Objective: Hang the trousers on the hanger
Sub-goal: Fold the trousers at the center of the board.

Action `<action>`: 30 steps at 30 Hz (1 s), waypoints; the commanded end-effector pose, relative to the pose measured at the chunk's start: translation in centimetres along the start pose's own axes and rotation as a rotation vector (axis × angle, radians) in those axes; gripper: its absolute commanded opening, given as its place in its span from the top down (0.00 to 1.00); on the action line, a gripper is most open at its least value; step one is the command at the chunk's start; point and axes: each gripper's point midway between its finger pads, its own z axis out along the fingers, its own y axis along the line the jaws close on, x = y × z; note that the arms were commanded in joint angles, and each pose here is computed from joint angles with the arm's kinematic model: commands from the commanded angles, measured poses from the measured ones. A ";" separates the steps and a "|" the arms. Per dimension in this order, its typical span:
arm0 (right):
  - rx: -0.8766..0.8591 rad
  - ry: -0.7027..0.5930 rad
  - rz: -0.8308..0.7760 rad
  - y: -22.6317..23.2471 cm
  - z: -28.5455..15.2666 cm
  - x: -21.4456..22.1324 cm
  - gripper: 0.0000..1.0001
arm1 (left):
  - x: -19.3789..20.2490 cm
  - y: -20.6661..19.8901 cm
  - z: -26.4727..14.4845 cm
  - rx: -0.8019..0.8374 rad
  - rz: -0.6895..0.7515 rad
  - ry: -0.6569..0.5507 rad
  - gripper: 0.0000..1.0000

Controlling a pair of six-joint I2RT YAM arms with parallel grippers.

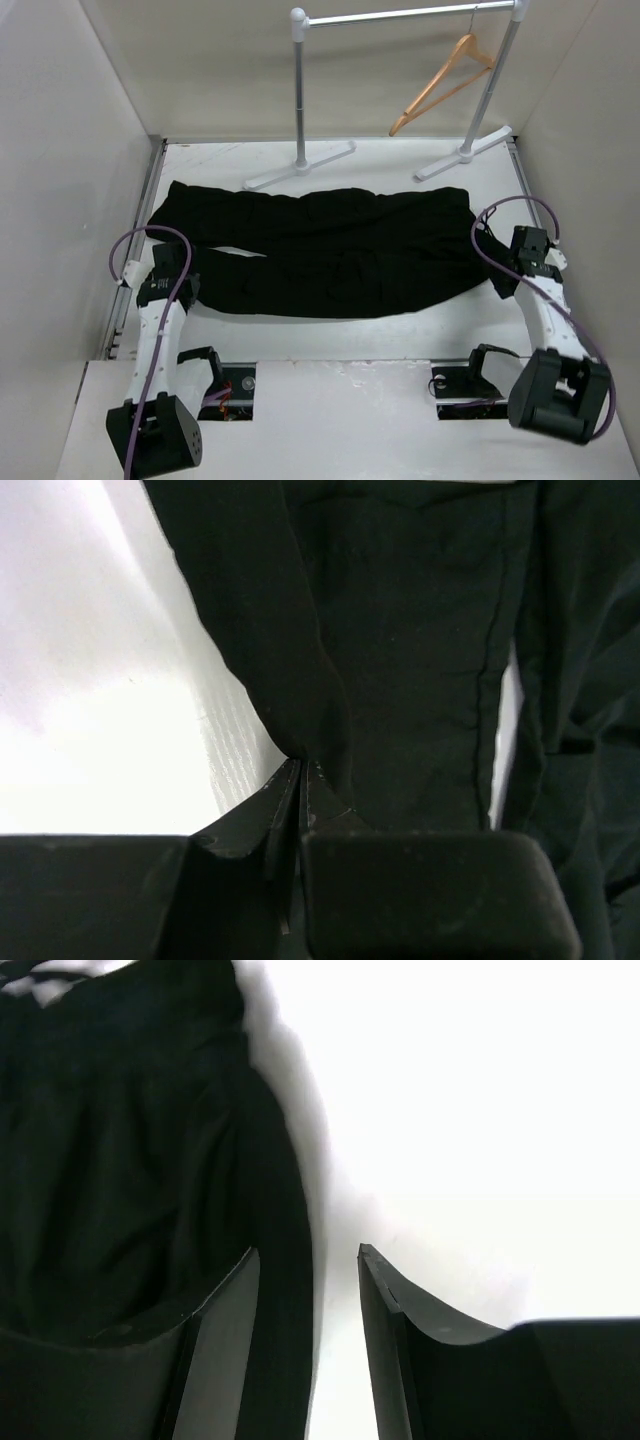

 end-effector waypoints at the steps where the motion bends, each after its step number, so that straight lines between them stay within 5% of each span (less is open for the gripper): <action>1: -0.030 -0.044 0.015 1.7 2.0 -1.8 0.50 | -1.1 -1.6 -0.5 0.037 -0.002 -0.033 0.99; 8: -0.087 0.023 0.006 3.7 5.4 -0.4 0.55 | -1.1 -1.3 -0.3 0.021 0.023 -0.037 0.99; 12: -0.033 0.059 0.004 1.6 6.0 1.3 0.89 | -2.2 1.0 1.2 -0.092 0.054 -0.097 1.00; 14: -0.014 0.059 0.023 0.1 5.1 1.7 0.96 | -3.6 1.1 0.9 -0.124 0.052 -0.112 1.00; 22: -0.015 0.007 0.032 -1.2 2.5 0.8 0.98 | -12.3 -3.5 -7.5 -0.045 0.129 -0.369 1.00; 30: -0.015 0.007 0.032 -1.2 2.5 0.8 0.98 | -15.0 -11.3 -6.8 0.036 0.145 -0.395 1.00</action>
